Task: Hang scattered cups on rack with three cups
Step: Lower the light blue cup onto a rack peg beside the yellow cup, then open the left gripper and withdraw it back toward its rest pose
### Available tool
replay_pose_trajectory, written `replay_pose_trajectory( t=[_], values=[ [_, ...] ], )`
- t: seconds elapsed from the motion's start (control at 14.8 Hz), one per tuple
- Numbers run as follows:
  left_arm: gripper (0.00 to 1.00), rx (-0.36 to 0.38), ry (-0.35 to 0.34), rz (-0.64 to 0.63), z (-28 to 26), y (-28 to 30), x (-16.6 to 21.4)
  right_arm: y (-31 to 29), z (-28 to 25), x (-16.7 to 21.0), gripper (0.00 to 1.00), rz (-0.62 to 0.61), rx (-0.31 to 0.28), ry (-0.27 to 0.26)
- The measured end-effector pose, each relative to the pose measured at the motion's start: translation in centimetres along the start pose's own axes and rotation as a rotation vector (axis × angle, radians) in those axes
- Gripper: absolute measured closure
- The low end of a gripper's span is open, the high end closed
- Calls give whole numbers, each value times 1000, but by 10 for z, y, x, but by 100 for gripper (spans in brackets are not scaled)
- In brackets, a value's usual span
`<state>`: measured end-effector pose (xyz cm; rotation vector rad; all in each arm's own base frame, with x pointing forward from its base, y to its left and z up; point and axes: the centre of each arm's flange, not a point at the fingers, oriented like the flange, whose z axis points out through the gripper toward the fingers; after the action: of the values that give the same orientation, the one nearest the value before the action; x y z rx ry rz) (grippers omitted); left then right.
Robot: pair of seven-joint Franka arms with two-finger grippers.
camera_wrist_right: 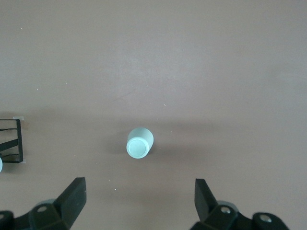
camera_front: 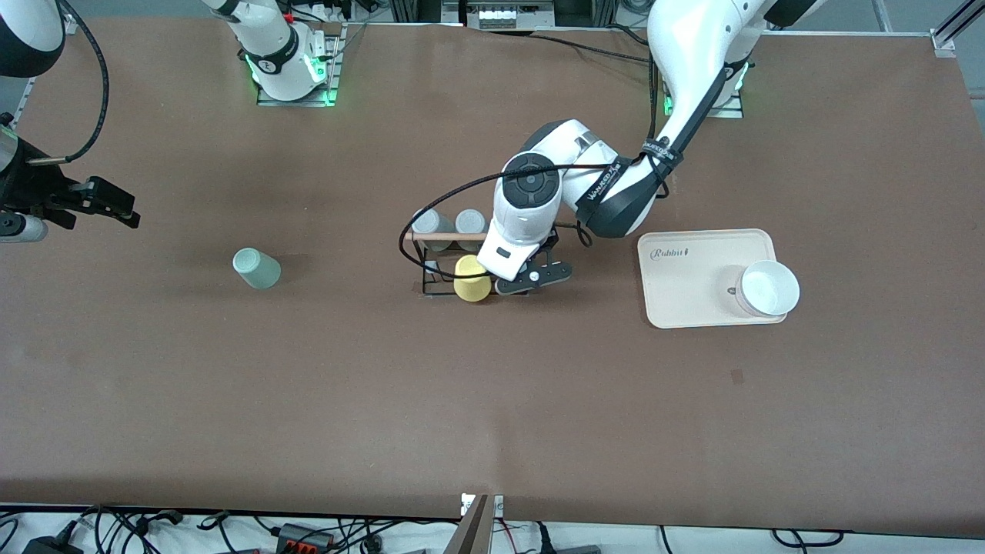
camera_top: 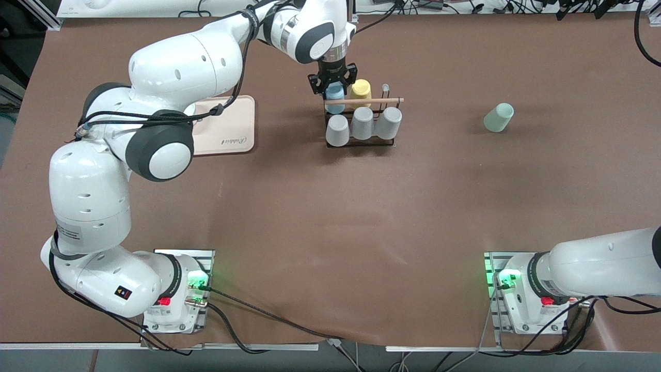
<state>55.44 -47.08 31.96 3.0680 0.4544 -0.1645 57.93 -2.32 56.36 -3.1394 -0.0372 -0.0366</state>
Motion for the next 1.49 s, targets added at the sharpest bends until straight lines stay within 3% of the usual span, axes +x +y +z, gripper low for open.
replay_pose_trajectory(
  t=[0.41, 0.61, 0.95, 1.35, 1.42, 1.49],
  values=[
    [33, -6, 1, -1, 11, 6, -4, 2, 1, 0, 0, 3, 0, -1],
    [13, -9, 2, -1, 11, 7, -5, 2, 1, 0, 0, 4, 0, -2],
    [13, -33, 20, -8, -5, 9, 1, 3, 1, 0, 0, 5, 0, -3],
    [15, -29, 46, -15, -61, -15, 19, 3, 3, 0, 0, 6, 0, -7],
    [19, -23, 49, -14, -74, -24, 25, 3, 4, 1, 0, 6, 0, -9],
    [31, -12, 48, -16, -89, -36, 32, 4, 6, 1, 0, 6, 0, -13]
  ],
)
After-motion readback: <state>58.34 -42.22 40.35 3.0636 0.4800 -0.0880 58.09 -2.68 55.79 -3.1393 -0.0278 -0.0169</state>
